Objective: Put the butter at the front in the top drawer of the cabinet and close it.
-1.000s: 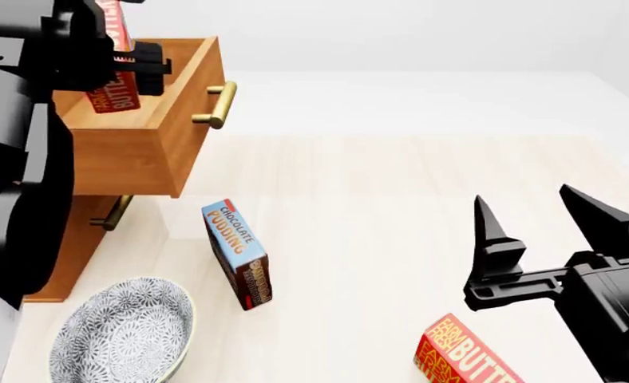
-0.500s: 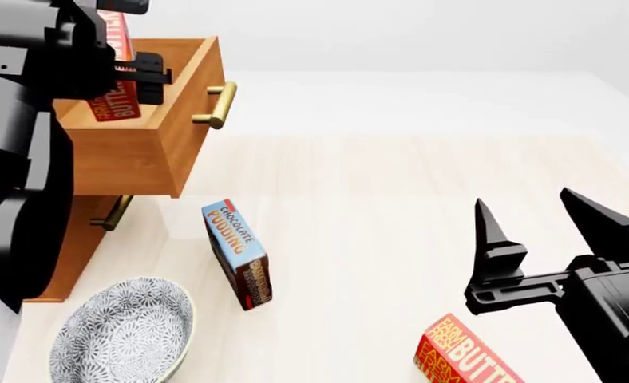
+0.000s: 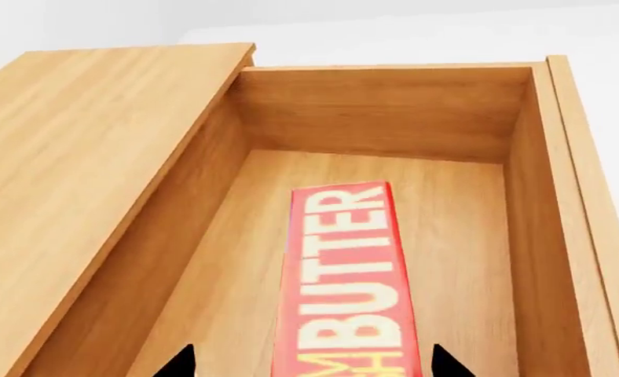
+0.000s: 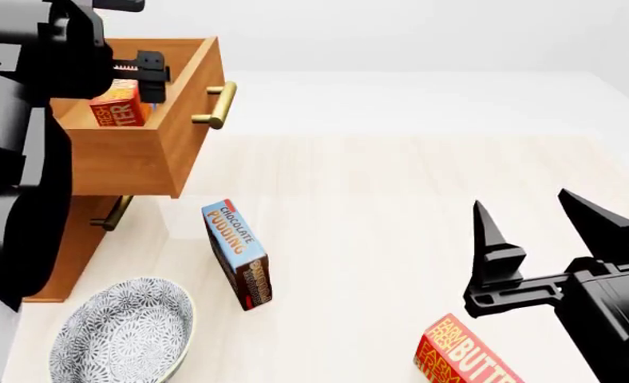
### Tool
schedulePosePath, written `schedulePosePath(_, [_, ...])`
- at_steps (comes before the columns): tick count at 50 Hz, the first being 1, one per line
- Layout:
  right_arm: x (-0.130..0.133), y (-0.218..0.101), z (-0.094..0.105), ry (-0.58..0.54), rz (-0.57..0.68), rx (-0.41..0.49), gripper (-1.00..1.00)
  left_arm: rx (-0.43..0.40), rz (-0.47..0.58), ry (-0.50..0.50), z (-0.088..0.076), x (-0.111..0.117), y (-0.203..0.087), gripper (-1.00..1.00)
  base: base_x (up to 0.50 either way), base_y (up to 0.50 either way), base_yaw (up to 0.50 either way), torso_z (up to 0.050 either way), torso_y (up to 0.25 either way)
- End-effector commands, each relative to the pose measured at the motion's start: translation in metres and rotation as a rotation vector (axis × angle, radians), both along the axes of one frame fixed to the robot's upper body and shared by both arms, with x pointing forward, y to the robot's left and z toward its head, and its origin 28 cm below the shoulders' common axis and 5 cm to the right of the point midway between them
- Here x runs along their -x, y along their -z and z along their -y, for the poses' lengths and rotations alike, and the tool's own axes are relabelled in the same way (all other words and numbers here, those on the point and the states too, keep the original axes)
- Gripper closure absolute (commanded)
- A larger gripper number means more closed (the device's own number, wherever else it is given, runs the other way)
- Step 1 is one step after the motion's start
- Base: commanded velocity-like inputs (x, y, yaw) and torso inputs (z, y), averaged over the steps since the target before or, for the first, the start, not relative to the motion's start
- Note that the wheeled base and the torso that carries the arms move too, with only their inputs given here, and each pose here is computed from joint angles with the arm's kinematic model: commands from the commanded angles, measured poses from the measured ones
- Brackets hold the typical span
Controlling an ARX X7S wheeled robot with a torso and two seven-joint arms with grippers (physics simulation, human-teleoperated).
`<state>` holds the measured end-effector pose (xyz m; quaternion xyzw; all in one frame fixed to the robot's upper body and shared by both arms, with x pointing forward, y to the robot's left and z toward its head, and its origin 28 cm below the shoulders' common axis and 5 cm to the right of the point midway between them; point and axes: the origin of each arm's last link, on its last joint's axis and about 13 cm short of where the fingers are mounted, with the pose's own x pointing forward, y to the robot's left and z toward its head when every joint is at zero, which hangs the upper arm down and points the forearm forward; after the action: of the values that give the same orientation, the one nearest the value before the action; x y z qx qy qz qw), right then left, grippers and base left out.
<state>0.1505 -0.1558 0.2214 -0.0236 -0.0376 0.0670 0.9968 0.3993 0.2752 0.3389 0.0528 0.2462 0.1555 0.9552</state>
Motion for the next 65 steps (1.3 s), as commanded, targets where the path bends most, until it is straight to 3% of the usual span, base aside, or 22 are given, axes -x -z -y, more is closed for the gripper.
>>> schedulePosePath(1, [0.001,0.001,0.000,-0.004,0.005,0.001,-1.00,-0.007,0.011,0.008,0.001,0.001,-0.005,-1.00,0.00,0.00,0.00,0.000,0.000])
schedulePosePath(8, [0.002,0.001,0.000,-0.007,0.008,0.000,-1.00,-0.015,0.037,0.021,0.002,0.002,-0.016,-1.00,0.00,0.00,0.00,0.000,0.000])
schedulePosePath(21, [0.003,0.001,0.000,-0.009,0.013,0.001,-1.00,-0.033,0.190,0.089,0.010,0.008,-0.059,-1.00,0.00,0.00,0.00,0.000,0.000])
schedulePosePath(32, [0.002,0.001,-0.001,-0.016,0.009,0.007,-1.00,-0.069,0.239,0.349,0.043,0.002,-0.066,-1.00,0.00,0.00,0.00,0.000,0.000])
schedulePosePath(36, [0.002,0.001,-0.001,-0.018,0.008,0.008,-1.00,-0.055,0.247,0.451,0.061,0.015,-0.061,-1.00,0.00,0.00,0.00,0.000,0.000])
schedulePosePath(50, [0.004,0.002,-0.001,-0.013,0.005,0.004,-1.00,-0.024,0.165,0.756,0.108,0.059,-0.030,-1.00,0.00,0.00,0.00,0.000,0.000])
schedulePosePath(65, [0.005,0.004,0.002,-0.012,0.004,-0.012,-1.00,-0.027,0.003,0.913,0.132,0.094,-0.001,-1.00,0.00,0.00,0.00,0.000,0.000])
